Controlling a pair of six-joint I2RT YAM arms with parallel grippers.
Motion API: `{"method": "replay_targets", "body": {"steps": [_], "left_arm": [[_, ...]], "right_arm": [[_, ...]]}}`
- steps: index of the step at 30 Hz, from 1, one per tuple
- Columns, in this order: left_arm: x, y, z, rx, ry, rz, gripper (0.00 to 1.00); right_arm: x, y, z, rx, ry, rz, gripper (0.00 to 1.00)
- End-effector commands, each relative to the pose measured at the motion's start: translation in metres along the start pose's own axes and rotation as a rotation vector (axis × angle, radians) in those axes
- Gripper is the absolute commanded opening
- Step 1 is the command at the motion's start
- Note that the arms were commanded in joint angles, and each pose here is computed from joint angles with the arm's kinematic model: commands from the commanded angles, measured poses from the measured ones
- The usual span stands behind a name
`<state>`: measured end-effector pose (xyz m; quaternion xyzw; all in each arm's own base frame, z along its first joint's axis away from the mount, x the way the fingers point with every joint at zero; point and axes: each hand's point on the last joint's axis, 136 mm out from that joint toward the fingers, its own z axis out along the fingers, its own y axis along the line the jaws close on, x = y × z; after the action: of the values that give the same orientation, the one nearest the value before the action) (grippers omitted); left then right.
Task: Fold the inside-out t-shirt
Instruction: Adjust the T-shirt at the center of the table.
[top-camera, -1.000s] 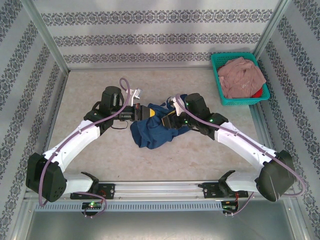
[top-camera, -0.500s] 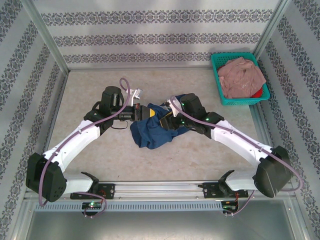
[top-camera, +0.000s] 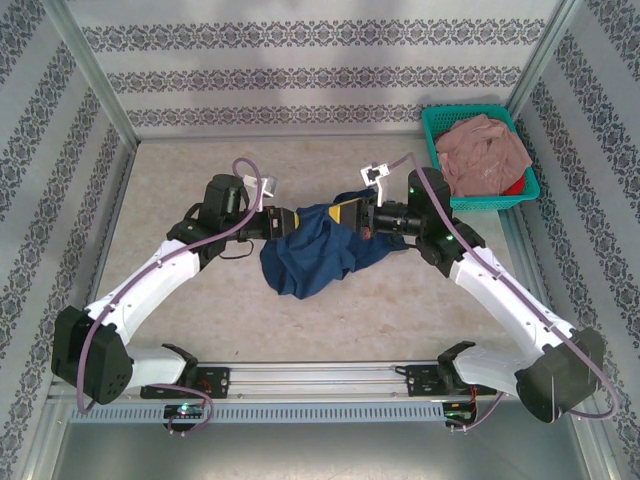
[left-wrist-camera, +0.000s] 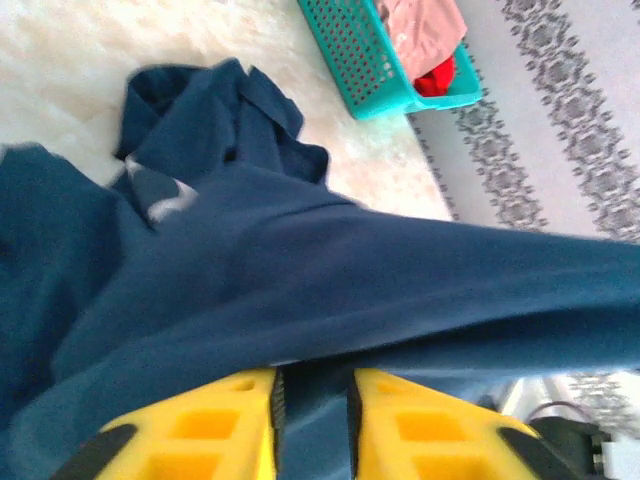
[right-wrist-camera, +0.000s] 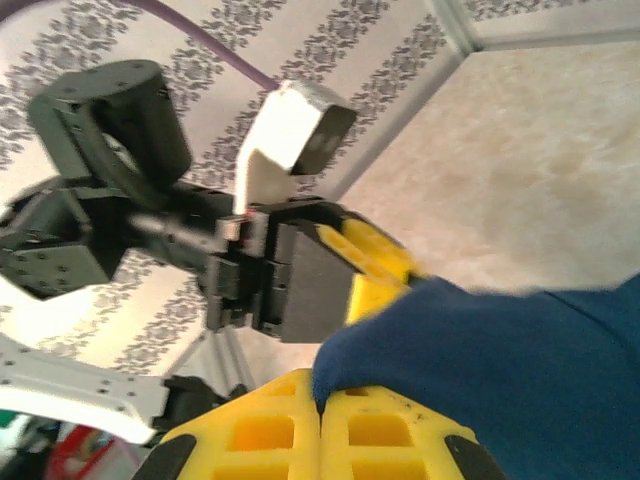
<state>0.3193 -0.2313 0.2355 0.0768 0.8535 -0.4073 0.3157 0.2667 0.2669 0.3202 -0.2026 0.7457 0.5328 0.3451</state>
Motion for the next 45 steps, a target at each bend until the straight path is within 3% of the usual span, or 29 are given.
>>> {"method": "replay_targets", "body": {"steps": [1,6,12,15,18,28,32,34,36,38,42,45], "left_arm": [[-0.009,-0.009,-0.013,-0.005,-0.075,0.079,0.41],[0.016,-0.037,-0.019,0.017,-0.071,0.251,0.50],[0.038,-0.077,-0.002,0.109,-0.010,0.412,0.38],[0.031,-0.074,0.014,0.073,0.001,0.408,0.33],[0.016,-0.053,0.024,-0.050,-0.045,0.386,0.29],[-0.004,-0.049,0.050,-0.063,-0.073,0.368,0.41],[-0.008,-0.052,0.059,-0.041,-0.070,0.368,0.31],[-0.009,-0.052,0.062,-0.031,-0.066,0.362,0.16],[-0.009,-0.055,0.058,0.009,-0.063,0.355,0.01],[-0.008,-0.066,0.044,0.087,-0.067,0.352,0.00],[0.004,-0.109,-0.002,0.393,-0.061,0.359,0.00],[0.011,-0.125,-0.025,0.485,-0.057,0.372,0.00]], "right_arm": [[-0.018,0.019,-0.003,-0.099,-0.030,0.068,0.00],[-0.023,0.014,0.000,-0.107,-0.034,0.112,0.00],[-0.023,0.008,0.001,-0.096,-0.028,0.147,0.00],[-0.022,0.006,0.000,-0.091,-0.031,0.150,0.00],[-0.020,0.006,-0.001,-0.089,-0.030,0.153,0.00],[-0.016,0.005,-0.002,-0.093,-0.027,0.156,0.00],[-0.015,0.005,-0.002,-0.097,-0.027,0.157,0.00],[-0.017,0.004,-0.005,-0.091,-0.032,0.154,0.00],[-0.019,-0.001,-0.010,-0.072,-0.045,0.155,0.00],[-0.022,-0.011,-0.017,-0.025,-0.071,0.172,0.00],[-0.028,-0.032,-0.026,0.084,-0.116,0.181,0.00],[-0.031,-0.036,-0.023,0.090,-0.111,0.179,0.00]]}}
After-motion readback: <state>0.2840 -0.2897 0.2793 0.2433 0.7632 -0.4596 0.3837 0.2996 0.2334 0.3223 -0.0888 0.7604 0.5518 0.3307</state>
